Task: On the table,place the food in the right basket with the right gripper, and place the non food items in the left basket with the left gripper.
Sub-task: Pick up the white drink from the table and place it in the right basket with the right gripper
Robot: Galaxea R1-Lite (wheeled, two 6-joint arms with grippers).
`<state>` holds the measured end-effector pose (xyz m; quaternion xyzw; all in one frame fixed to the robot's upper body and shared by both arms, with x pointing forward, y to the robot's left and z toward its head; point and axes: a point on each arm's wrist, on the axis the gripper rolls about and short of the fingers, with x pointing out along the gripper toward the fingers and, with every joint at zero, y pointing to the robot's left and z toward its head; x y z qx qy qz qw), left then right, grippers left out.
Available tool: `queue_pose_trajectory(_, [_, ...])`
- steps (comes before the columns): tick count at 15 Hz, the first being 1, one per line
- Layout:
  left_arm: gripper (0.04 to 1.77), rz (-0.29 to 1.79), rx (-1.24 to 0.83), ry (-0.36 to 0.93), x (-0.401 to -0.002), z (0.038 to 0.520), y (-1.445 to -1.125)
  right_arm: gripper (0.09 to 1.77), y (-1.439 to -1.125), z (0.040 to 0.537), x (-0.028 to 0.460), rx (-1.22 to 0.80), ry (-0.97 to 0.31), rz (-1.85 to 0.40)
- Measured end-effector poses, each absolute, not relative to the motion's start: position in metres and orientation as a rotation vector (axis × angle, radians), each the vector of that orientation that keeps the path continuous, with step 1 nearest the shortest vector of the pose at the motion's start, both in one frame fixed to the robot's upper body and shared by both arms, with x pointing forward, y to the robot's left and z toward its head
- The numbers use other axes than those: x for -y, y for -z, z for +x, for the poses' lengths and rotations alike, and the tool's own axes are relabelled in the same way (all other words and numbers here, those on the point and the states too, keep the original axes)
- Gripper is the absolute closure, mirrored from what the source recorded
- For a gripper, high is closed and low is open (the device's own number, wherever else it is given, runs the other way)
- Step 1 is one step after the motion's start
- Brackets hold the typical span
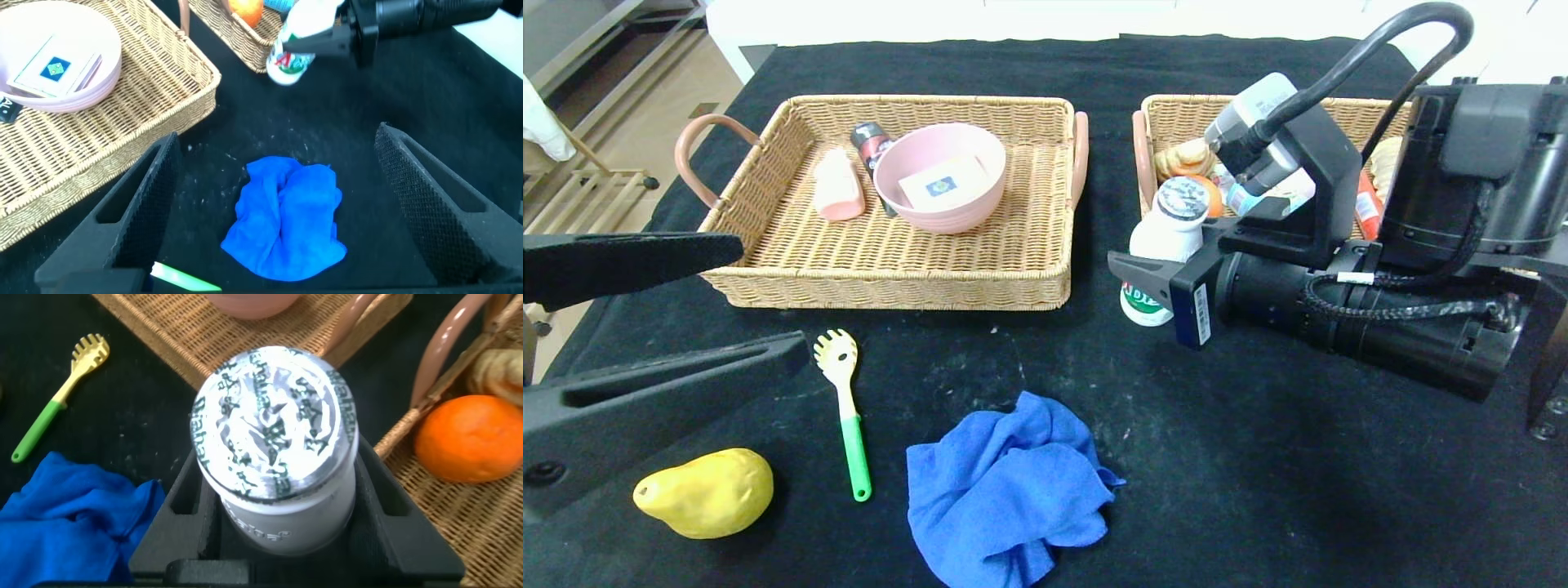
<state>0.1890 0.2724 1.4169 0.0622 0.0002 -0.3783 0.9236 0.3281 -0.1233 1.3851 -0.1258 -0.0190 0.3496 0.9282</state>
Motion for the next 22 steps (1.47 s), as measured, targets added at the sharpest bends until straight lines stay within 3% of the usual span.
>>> queue_pose_trajectory(13, [0.09,0.126,0.01,0.778,-0.274,0.186,-1.418,0.96,-1.459,0.369,0.19,0.151,-0.419,-0.216])
queue_pose_trajectory(22, [0.09,0.127,0.01,0.779,-0.274,0.186,-1.418,0.96,-1.479,0.416,0.225,0.203,-0.263,-0.208])
